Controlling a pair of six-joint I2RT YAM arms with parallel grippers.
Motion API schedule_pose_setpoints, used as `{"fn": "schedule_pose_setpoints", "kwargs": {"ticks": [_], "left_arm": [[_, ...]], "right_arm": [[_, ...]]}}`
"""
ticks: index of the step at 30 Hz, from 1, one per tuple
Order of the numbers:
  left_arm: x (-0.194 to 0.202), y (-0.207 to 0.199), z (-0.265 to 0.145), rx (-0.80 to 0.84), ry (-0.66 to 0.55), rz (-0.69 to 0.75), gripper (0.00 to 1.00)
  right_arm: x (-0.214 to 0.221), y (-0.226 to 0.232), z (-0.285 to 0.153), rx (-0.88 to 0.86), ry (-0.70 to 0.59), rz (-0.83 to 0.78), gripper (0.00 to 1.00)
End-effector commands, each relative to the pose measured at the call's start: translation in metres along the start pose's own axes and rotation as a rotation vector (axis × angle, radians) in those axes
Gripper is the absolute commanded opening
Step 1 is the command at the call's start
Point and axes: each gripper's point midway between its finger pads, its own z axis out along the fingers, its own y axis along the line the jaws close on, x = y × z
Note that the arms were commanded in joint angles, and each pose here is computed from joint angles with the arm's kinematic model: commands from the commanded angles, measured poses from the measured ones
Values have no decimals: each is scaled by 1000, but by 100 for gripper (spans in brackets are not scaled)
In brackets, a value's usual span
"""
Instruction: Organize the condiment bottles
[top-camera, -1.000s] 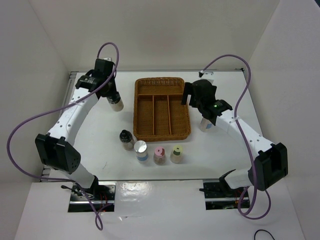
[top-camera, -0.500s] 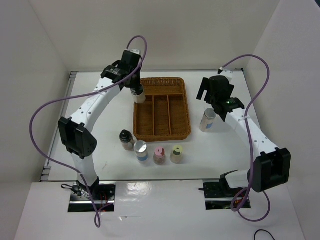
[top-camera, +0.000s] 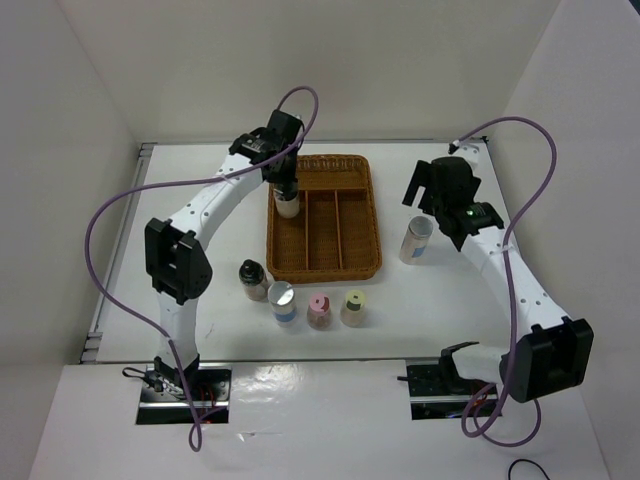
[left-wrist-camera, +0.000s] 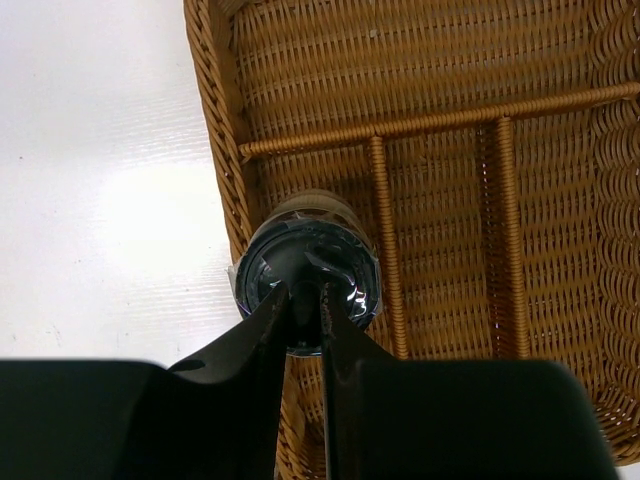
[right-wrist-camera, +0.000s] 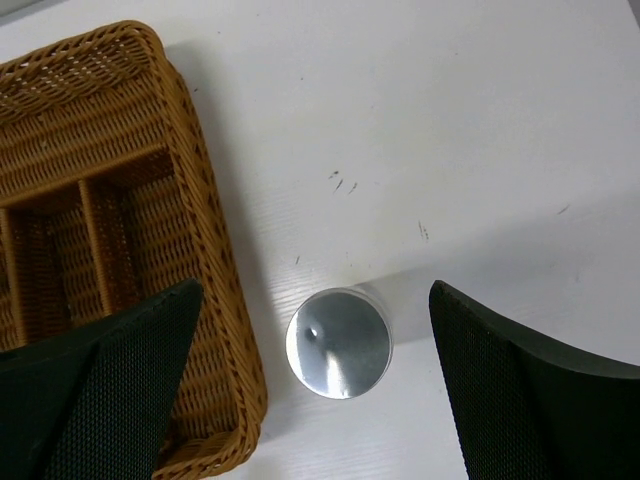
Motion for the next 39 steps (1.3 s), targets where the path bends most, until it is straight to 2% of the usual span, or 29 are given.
{"fn": "schedule_pose_setpoints", "kwargs": {"ticks": [1, 15, 20, 24, 25, 27, 29, 31, 36, 39], "left_arm": [[-27, 0, -5, -3, -89, -6, 3], [-7, -10, 32, 15, -35, 6, 6], [2, -11, 40, 18, -13, 12, 13], [5, -8, 47, 18, -2, 7, 33], [5, -8, 47, 18, -2, 7, 43], [13, -8, 50, 21, 18, 11, 54], [11, -7, 41, 23, 12, 10, 77], [10, -3, 33, 15, 4, 9, 88], [-4, 3, -6, 6, -49, -6, 100], [-18, 10, -36, 2, -102, -19, 100]], "right_arm": [[10, -4, -6, -8, 39, 23, 99], [57, -9, -3, -14, 157, 86, 99], [76, -12, 5, -3, 198, 83, 99], [91, -14, 13, 17, 234, 79, 99], [89, -13, 14, 12, 225, 82, 99], [95, -14, 19, 20, 241, 77, 99], [96, -13, 22, 20, 241, 77, 99], [100, -13, 27, 27, 254, 72, 99], [110, -13, 36, 42, 281, 71, 90], [112, -14, 40, 54, 284, 67, 82]]}}
